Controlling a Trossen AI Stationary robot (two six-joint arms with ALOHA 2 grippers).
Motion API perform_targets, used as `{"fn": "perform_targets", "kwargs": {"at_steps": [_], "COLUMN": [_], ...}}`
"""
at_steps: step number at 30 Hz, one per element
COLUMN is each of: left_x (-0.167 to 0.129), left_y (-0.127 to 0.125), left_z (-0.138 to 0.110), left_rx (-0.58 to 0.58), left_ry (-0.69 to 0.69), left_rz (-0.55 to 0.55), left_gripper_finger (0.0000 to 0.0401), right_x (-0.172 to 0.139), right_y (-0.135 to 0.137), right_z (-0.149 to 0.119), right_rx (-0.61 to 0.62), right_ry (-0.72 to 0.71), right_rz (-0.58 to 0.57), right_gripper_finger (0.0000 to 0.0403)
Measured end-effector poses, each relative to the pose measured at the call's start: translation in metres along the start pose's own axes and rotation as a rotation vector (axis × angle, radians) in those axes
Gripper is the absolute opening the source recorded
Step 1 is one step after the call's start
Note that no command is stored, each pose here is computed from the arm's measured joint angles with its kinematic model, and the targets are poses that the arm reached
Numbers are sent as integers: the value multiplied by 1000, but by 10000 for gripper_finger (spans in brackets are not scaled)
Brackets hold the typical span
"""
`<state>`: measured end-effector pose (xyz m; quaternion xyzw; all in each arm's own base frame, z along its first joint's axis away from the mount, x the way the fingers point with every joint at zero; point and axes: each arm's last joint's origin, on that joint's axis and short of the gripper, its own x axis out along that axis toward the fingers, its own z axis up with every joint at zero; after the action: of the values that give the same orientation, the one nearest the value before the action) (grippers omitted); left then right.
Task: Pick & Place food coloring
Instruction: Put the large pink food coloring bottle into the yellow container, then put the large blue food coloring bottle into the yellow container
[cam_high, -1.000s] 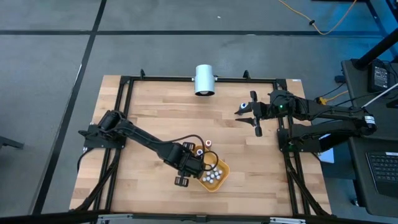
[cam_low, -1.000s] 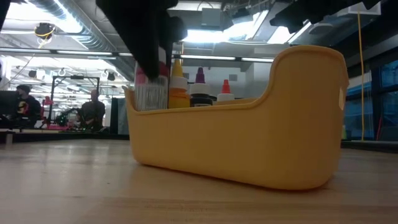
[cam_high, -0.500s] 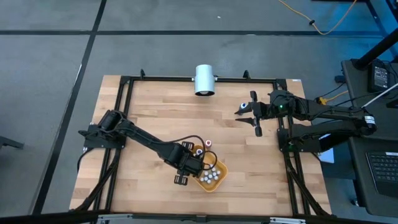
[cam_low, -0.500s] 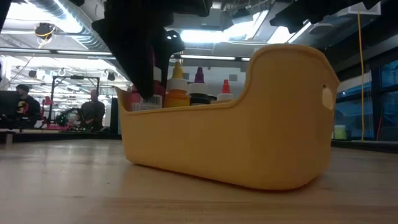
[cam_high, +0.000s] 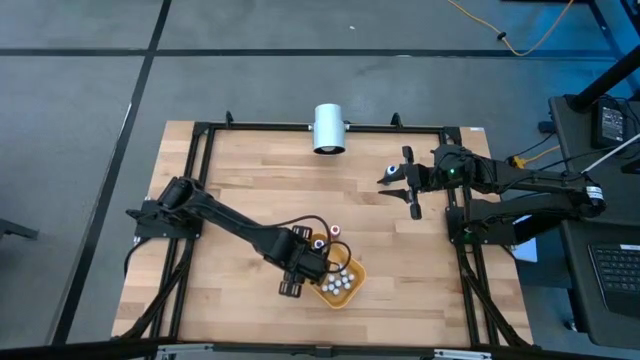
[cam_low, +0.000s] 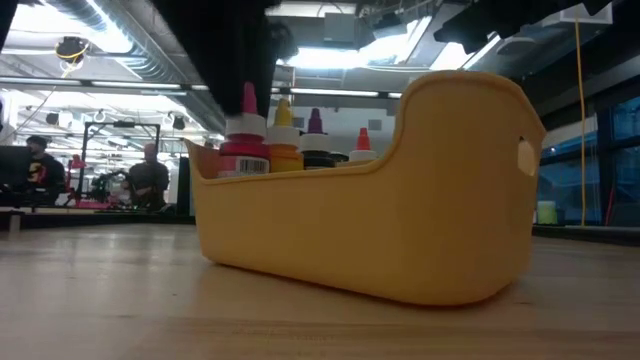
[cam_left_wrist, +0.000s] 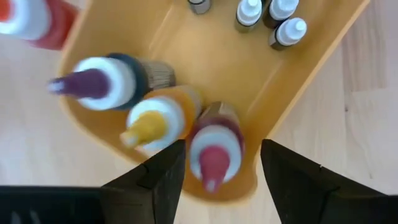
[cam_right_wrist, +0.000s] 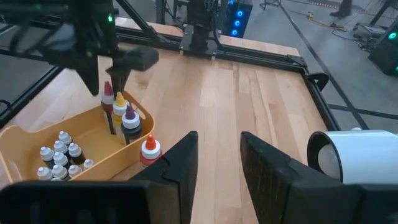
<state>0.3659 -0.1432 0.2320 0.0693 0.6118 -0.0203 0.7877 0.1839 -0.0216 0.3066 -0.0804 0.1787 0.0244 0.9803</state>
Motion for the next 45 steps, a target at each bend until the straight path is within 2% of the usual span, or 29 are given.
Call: {"fn": "perform_targets", "kwargs": {"at_steps": [7,14,19,25,31,38,45], "left_x": [-55,-110,-125,-133,-159,-192,-196], "left_y": [6,15,19,31,53,81,101], "left_z": [11,22,26,20,-4,-48,-103], "left_rx": [-6,-25,-18,-62,-73,-147,-234], "left_ry": [1,-131,-196,-195,-234,-393,-546], "left_rz": [40,131,183,231,294,323,316], "left_gripper_finger": [205,205,205,205,193,176,171], "right_x": [0,0,0,0,0,0,0], "right_y": [0,0,0,0,0,0,0], "right_z": [0,0,0,0,0,0,0], "right_rx": [0,0,0,0,0,0,0], "right_ry": [0,0,0,0,0,0,0], "right_rz": [0,0,0,0,0,0,0], "right_gripper_finger": [123,123,123,123,123,123,123]}}
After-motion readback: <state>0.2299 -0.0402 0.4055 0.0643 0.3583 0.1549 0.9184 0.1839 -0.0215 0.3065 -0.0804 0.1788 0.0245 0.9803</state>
